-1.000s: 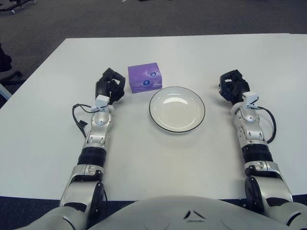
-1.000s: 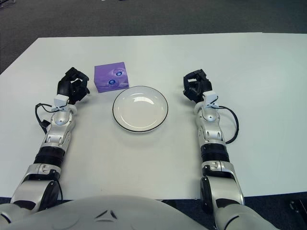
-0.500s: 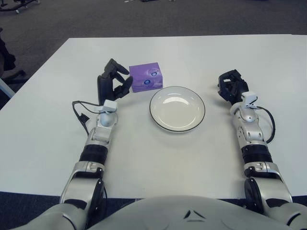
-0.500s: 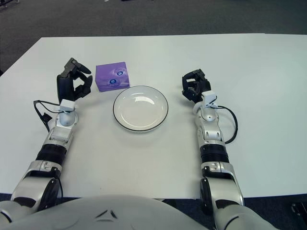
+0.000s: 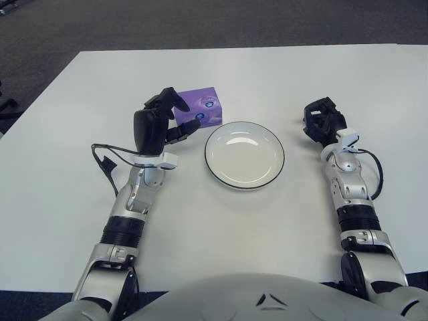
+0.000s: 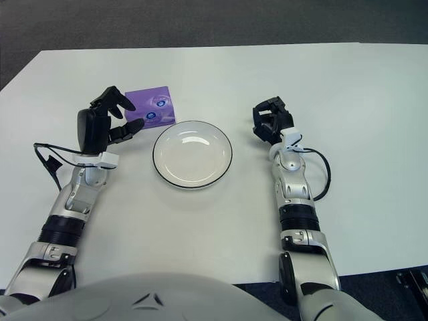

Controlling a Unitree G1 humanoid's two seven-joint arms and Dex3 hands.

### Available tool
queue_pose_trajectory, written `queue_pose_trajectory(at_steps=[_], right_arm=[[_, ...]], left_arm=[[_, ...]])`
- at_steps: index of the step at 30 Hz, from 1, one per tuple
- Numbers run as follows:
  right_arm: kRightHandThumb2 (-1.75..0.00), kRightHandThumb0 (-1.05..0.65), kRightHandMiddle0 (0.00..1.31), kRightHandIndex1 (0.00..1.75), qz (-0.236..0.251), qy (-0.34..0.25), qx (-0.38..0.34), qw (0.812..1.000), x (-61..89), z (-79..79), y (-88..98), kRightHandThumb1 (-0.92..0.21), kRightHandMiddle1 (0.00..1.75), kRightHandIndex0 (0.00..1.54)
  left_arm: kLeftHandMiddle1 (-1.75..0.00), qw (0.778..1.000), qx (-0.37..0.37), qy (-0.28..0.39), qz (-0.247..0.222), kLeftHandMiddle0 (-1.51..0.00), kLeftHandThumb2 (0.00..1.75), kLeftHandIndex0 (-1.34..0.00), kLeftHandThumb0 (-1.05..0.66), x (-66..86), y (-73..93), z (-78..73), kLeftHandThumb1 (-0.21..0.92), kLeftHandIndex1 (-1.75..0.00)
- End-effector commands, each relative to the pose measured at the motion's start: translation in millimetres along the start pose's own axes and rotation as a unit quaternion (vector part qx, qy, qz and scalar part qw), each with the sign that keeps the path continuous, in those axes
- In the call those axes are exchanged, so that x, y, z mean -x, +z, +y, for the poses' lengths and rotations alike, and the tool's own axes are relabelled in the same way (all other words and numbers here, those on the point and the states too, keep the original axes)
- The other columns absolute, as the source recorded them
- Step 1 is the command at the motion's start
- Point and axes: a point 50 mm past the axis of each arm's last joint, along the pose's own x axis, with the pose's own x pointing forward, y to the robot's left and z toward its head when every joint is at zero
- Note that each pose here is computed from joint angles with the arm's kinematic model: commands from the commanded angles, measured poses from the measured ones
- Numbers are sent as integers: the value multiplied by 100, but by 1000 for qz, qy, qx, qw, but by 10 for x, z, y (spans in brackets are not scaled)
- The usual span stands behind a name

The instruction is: Put the tissue paper into the plate.

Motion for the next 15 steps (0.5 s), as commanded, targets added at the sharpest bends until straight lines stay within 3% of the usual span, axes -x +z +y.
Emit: queue_pose_trajectory(at_steps=[1, 6, 9, 15], right_arm=[[-70, -37, 31, 175, 105, 5, -22, 994, 372, 165, -527, -77, 173, 67], [-70, -37, 31, 175, 106, 6, -21, 994, 372, 174, -520, -77, 173, 67], [-70, -37, 31, 175, 106, 6, -21, 994, 368, 181, -516, -77, 173, 67], [-70, -37, 31, 175, 107, 8, -21, 994, 358, 190, -519, -77, 173, 67]], left_arm=[[-175, 1000, -22, -12, -9, -84, 47, -63, -35, 29, 21, -2, 92, -161], [-175, 999, -15, -13, -28, -78, 45, -64, -34, -96, 130, 35, 92, -150], [-175, 999, -14, -13, -36, -72, 34, -50, -35, -166, 151, 37, 92, -150], [-172, 994, -36, -21, -96, -63, 29, -46, -36, -353, 180, 10, 92, -149]])
